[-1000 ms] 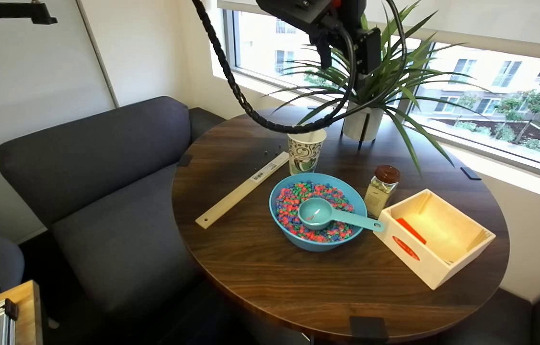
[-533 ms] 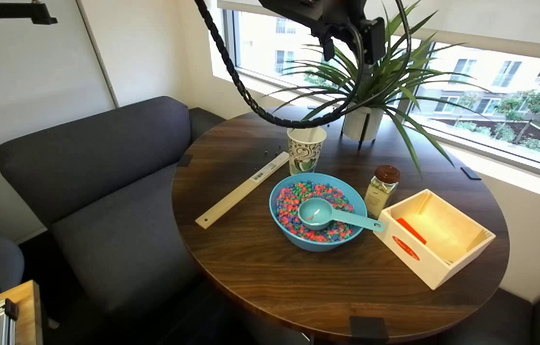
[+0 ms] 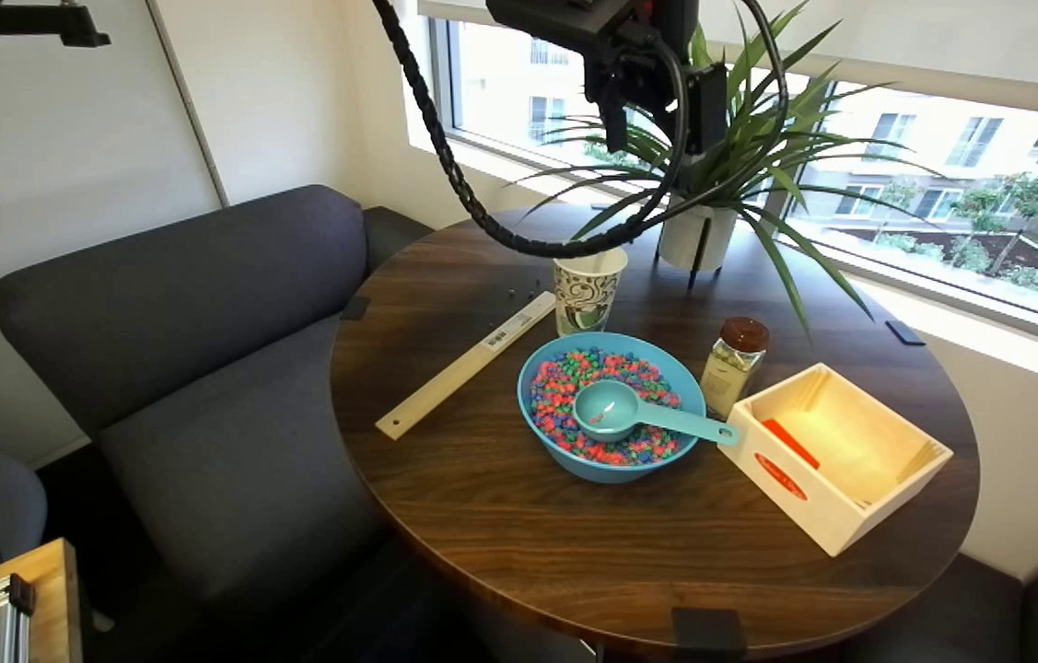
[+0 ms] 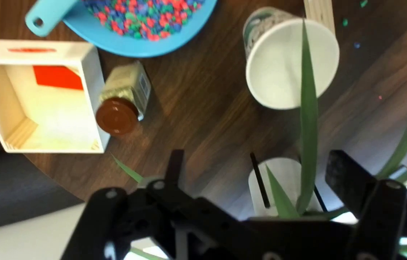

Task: Put the coffee cup in the wooden box.

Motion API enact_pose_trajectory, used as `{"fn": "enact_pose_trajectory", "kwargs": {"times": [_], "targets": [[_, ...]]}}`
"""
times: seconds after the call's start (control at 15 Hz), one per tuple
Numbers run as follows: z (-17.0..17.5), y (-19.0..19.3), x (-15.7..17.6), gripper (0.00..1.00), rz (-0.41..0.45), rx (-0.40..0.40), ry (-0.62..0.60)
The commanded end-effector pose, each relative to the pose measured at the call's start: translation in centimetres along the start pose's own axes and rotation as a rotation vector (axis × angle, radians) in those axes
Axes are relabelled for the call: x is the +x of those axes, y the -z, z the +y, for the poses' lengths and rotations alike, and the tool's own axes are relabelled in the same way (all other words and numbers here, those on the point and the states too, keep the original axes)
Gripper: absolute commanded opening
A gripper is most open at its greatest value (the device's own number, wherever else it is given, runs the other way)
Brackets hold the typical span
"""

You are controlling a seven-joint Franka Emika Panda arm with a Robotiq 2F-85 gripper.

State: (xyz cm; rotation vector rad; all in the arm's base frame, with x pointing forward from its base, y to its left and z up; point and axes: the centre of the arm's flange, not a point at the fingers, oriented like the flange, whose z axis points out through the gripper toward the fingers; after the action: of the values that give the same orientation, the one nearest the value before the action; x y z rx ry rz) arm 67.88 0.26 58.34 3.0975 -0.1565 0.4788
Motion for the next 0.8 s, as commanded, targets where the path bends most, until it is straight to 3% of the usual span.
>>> {"fn": "enact_pose_trajectory", "kwargs": {"times": [0.0,0.53,0.73], "targets": [[-0.7,-1.5,1.3,1.00,-0.141,-0.058,0.005],[-3.0,-5.1,2.2,1.00,-0.178,-0.073,0.024],[-2.5,-5.3,1.1,1.00,-0.161,-0.055,0.036]]}}
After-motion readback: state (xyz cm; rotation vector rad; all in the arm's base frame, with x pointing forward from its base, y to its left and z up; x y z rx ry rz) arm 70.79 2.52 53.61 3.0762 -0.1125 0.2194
